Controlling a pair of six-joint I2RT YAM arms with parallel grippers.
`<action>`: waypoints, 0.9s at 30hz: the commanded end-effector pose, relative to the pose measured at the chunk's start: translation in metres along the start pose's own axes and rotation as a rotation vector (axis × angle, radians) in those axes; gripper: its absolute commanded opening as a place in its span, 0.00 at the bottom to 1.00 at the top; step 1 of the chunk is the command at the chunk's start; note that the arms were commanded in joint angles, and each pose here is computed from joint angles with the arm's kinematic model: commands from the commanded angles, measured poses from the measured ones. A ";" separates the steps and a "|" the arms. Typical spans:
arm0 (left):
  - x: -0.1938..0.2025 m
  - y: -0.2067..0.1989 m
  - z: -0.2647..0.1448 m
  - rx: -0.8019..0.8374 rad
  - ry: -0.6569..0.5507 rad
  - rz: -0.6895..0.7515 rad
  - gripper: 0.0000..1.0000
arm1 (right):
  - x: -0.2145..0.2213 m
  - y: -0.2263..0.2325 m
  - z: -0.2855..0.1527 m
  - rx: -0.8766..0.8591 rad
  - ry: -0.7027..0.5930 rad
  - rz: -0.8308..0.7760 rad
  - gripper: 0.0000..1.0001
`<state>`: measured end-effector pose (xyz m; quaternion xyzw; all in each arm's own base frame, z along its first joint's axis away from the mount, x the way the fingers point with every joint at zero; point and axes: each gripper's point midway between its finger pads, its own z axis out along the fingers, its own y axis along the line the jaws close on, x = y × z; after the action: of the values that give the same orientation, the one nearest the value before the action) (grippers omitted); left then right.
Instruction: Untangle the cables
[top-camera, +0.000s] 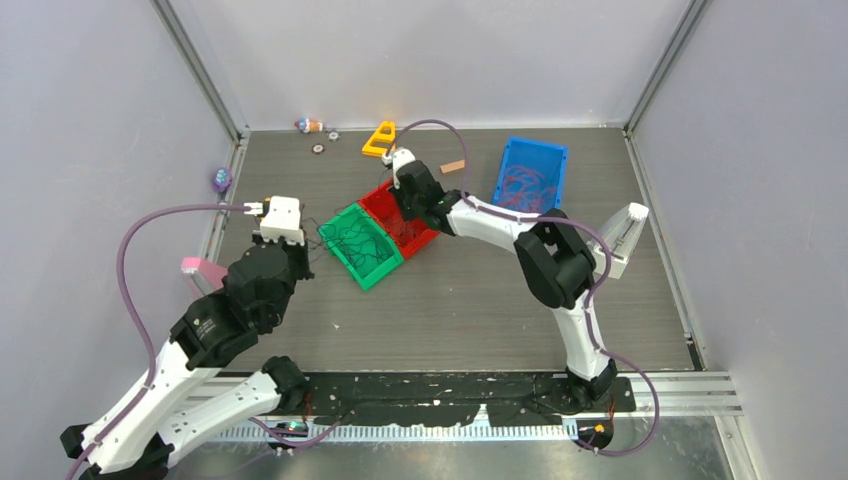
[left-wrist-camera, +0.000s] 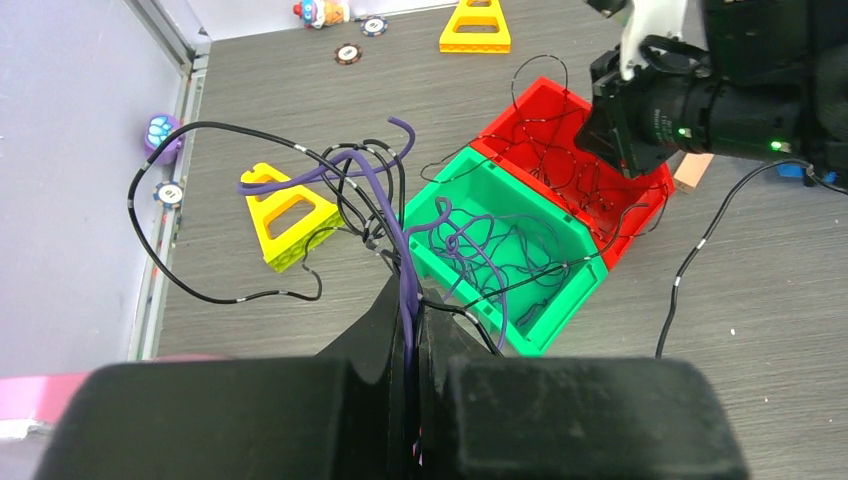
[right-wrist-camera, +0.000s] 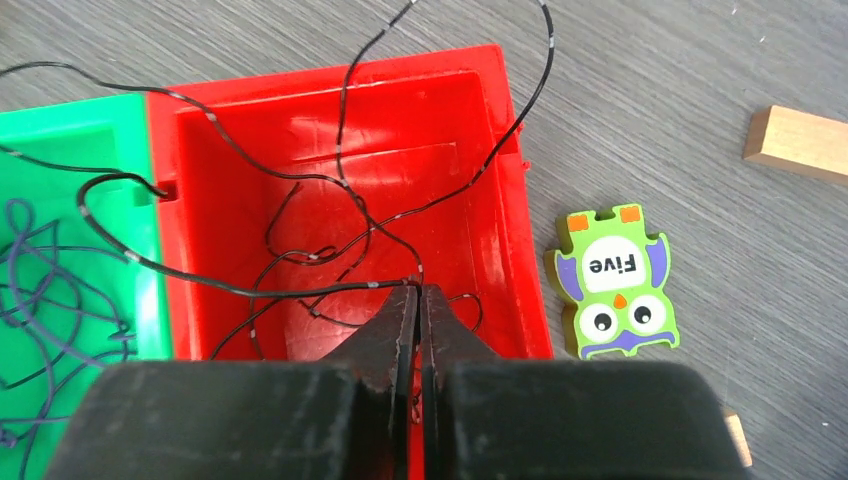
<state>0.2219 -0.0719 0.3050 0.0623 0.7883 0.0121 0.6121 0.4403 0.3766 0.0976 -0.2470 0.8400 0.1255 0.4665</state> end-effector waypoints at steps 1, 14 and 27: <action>-0.005 0.001 -0.002 0.002 -0.026 -0.043 0.00 | 0.014 0.000 0.007 0.022 0.146 0.001 0.05; 0.001 -0.003 0.001 0.012 0.000 -0.030 0.00 | 0.018 0.006 0.018 0.018 0.251 -0.002 0.18; 0.009 -0.010 0.007 0.019 0.036 -0.015 0.00 | -0.085 -0.004 -0.039 0.027 0.070 0.003 0.50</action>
<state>0.2245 -0.0799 0.2931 0.0694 0.8000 0.0090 0.5959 0.4497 0.3843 0.1085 -0.2576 0.8842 0.0851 0.3803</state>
